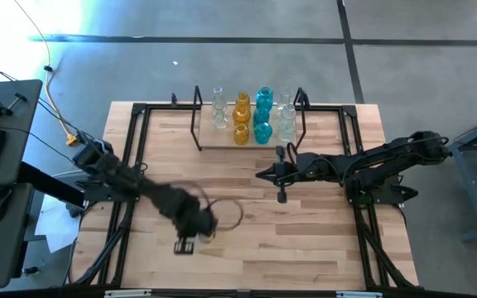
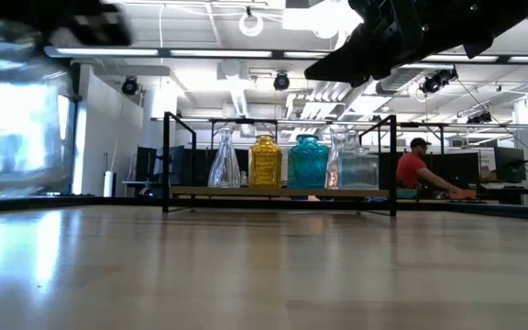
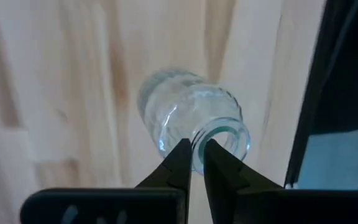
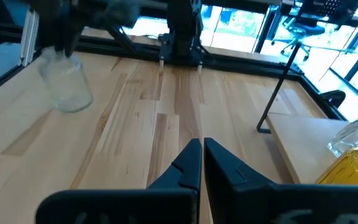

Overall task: Sort vases onto shelf
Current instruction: Put the transparent vase on the shelf aligned with other transparent vase

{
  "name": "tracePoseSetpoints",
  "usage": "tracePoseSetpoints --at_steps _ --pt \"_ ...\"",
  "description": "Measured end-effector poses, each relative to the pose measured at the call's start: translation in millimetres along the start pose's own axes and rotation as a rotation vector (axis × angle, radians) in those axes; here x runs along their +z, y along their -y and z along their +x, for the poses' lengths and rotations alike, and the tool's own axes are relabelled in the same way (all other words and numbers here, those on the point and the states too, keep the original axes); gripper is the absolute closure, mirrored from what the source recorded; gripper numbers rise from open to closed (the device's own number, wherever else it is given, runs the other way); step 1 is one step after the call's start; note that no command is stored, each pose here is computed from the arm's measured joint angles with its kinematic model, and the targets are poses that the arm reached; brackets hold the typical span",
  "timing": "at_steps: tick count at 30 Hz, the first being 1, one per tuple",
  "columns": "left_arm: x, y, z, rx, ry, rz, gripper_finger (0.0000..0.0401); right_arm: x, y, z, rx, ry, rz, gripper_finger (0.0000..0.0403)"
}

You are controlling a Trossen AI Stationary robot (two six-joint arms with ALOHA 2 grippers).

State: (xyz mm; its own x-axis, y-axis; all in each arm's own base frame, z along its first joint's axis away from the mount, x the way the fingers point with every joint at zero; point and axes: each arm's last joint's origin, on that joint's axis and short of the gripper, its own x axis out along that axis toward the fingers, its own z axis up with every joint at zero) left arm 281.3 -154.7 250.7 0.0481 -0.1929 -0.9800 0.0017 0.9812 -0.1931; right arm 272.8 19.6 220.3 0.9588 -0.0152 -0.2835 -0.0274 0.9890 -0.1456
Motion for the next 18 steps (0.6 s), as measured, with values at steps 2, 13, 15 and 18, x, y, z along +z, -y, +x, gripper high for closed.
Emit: tracePoseSetpoints --at_steps 2,13,15,18 --pt "10 -15 -16 -0.002 0.027 0.016 0.0389 -1 0 0 0.001 -0.008 -0.001 0.0403" --pt "39 -131 -97 0.129 0.115 -0.017 0.0396 -1 0 0 0.003 -0.011 -0.016 0.0403" --pt "40 -154 -109 0.142 0.142 -0.036 0.0396 -2 0 0 0.015 -0.016 -0.017 0.0403" --pt "41 -184 -123 0.162 0.175 -0.066 0.0397 -2 -1 0 0.021 -0.014 -0.031 0.0403"
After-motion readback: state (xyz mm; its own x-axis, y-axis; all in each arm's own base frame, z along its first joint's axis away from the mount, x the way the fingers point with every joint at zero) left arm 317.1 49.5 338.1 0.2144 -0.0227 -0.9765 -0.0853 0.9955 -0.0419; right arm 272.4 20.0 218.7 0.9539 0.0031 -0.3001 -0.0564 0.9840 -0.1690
